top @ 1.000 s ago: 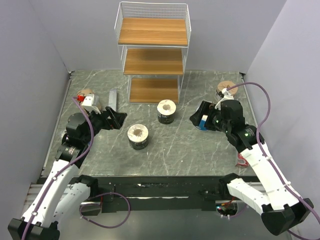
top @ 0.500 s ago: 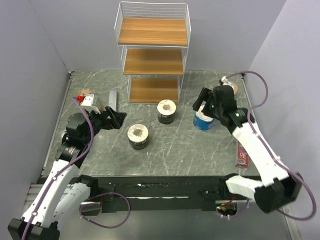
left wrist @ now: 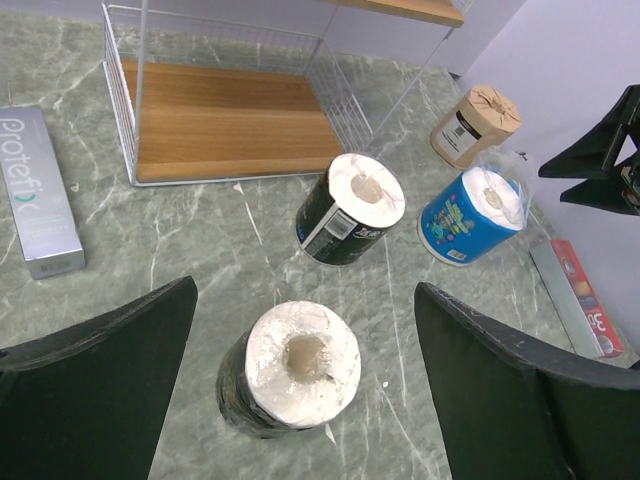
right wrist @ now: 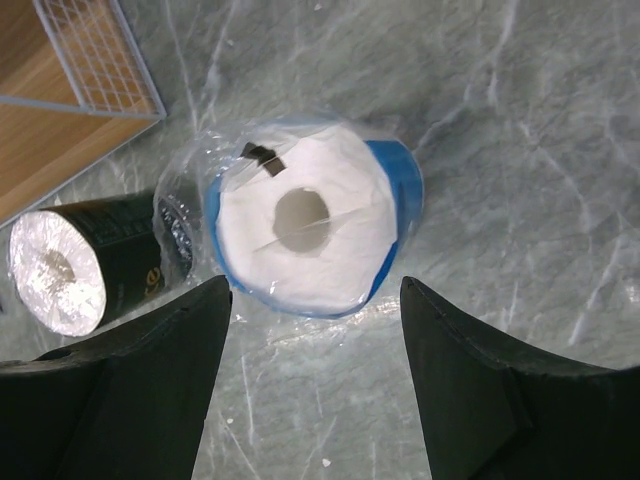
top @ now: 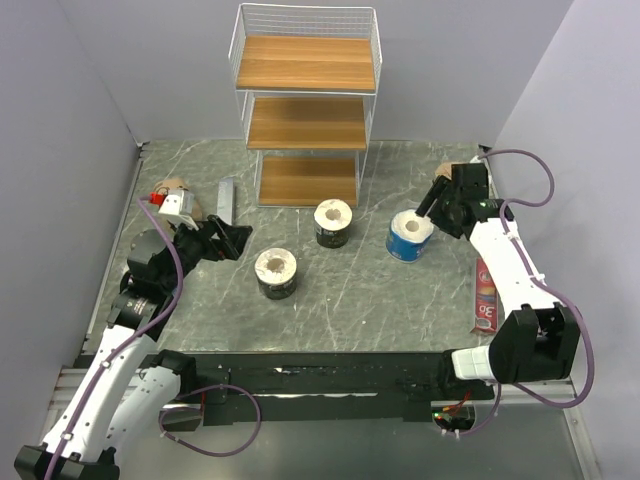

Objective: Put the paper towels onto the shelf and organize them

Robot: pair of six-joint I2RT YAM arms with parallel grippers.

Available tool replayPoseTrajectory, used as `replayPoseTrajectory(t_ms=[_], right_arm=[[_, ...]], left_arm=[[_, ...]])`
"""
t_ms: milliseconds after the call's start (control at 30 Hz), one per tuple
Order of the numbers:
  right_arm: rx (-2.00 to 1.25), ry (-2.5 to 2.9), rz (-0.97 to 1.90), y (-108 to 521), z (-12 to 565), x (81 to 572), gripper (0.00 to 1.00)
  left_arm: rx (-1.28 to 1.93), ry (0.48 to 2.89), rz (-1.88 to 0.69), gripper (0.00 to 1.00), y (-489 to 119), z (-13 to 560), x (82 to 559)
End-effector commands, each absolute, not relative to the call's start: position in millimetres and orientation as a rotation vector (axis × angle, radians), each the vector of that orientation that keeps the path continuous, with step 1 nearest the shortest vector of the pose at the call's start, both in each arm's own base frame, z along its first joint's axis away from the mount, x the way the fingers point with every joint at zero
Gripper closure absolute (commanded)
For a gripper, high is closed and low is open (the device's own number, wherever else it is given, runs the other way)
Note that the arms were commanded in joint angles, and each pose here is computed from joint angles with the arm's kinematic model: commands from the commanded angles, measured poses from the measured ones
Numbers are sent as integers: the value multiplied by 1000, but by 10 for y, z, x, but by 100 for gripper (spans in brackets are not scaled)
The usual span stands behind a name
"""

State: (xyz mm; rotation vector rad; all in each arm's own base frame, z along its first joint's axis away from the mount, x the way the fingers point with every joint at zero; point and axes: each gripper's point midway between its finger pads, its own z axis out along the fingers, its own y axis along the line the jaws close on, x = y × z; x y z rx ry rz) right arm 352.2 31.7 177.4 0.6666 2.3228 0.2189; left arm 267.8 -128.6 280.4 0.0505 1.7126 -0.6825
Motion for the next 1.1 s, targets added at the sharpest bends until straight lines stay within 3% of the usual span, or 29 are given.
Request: replayPoseTrajectory(t_ms=[0,867,1067], right_arm=[[699,2302,172,123,1772,3560,25],[669,2364,359,277,1122,3787,27],[682,2389,367,300,976,3766,34]], left_arm=[[93,1639,-703,4,-1323,3076,2633],[96,1647,-695,3,-1323,3046,2654],[96,1644,-694,3,-1320,3054,2653]])
